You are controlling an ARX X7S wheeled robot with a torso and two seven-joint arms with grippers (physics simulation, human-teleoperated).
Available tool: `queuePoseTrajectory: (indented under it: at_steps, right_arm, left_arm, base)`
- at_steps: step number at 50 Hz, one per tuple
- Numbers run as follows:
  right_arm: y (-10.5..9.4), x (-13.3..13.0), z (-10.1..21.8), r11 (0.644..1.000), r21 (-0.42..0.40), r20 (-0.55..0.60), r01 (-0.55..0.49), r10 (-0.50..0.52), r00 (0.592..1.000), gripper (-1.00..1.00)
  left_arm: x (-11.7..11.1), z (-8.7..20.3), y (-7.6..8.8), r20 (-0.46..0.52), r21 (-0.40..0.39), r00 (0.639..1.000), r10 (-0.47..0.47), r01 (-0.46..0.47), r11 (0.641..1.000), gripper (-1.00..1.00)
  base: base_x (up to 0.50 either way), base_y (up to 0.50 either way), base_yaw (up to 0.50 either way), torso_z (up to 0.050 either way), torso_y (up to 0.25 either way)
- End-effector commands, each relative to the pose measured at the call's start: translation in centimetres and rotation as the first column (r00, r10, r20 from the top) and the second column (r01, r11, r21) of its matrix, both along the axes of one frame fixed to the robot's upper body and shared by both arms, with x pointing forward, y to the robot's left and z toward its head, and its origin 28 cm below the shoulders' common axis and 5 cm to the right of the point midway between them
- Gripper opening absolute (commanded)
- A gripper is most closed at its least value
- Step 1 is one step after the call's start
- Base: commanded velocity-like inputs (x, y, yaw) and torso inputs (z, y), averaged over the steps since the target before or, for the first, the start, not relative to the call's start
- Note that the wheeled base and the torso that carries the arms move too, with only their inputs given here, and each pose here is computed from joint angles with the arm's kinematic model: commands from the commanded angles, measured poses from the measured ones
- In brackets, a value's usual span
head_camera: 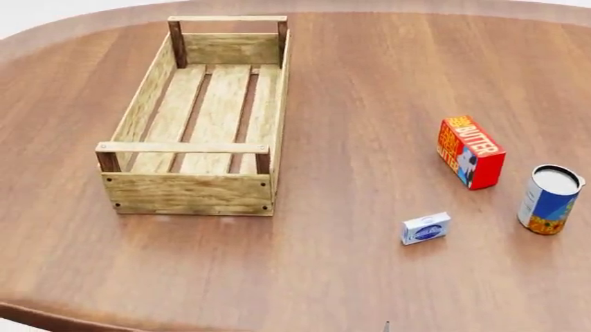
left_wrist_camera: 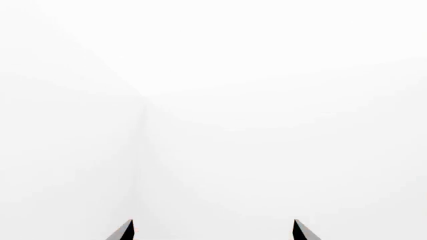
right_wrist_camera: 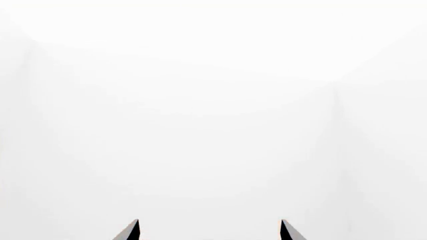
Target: Pick up the cream cheese and put it in the tray.
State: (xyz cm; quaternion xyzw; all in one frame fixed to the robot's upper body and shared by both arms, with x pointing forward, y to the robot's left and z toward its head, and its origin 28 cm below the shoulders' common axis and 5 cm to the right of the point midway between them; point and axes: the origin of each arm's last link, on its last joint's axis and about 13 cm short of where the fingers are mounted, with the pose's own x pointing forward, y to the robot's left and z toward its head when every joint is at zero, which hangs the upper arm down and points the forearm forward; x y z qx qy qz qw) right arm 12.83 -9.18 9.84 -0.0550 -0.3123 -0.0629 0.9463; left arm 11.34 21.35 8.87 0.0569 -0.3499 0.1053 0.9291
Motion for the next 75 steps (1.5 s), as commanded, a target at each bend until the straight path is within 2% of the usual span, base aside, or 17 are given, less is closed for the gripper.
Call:
queuePoseTrajectory:
  at_steps: [1,38,39,57,75]
  right_arm:
    - [0.03,0.01,-0.02,1.000,-0.004,-0.005,0.005,-0.005,1.000,1.00]
    - [-0.14,0.07,0.07,0.999,0.037,-0.014,-0.021,0.022,1.000,1.00]
    - [0.11,-0.48,0.05,1.000,-0.016,0.051,-0.014,0.015,0.999,1.00]
    - [-0.04,-0.42,0.09,0.999,0.013,0.042,-0.030,0.030,0.999,1.00]
    - [0.11,-0.44,0.08,1.000,-0.012,0.036,-0.019,0.019,0.999,1.00]
  left_arm:
    - [0.01,-0.02,-0.04,0.002,0.002,1.000,0.003,-0.003,1.000,1.00]
    - [0.12,-0.11,-0.10,-0.003,0.004,1.000,-0.001,0.001,1.000,1.00]
    - [0.20,-0.18,-0.04,-0.004,0.003,1.000,0.001,-0.001,1.000,1.00]
    - [0.25,-0.24,-0.10,-0.006,0.006,1.000,0.001,0.000,1.000,1.00]
    - [0.20,-0.16,-0.11,-0.009,0.008,1.000,-0.001,0.001,1.000,1.00]
  base:
    - [0.00,0.28,0.00,0.000,0.000]
    - [0.00,0.30,0.00,0.000,0.000]
    - [0.00,0.00,0.00,0.000,0.000]
    - [0.12,0.00,0.00,0.000,0.000]
    - [0.19,0.00,0.00,0.000,0.000]
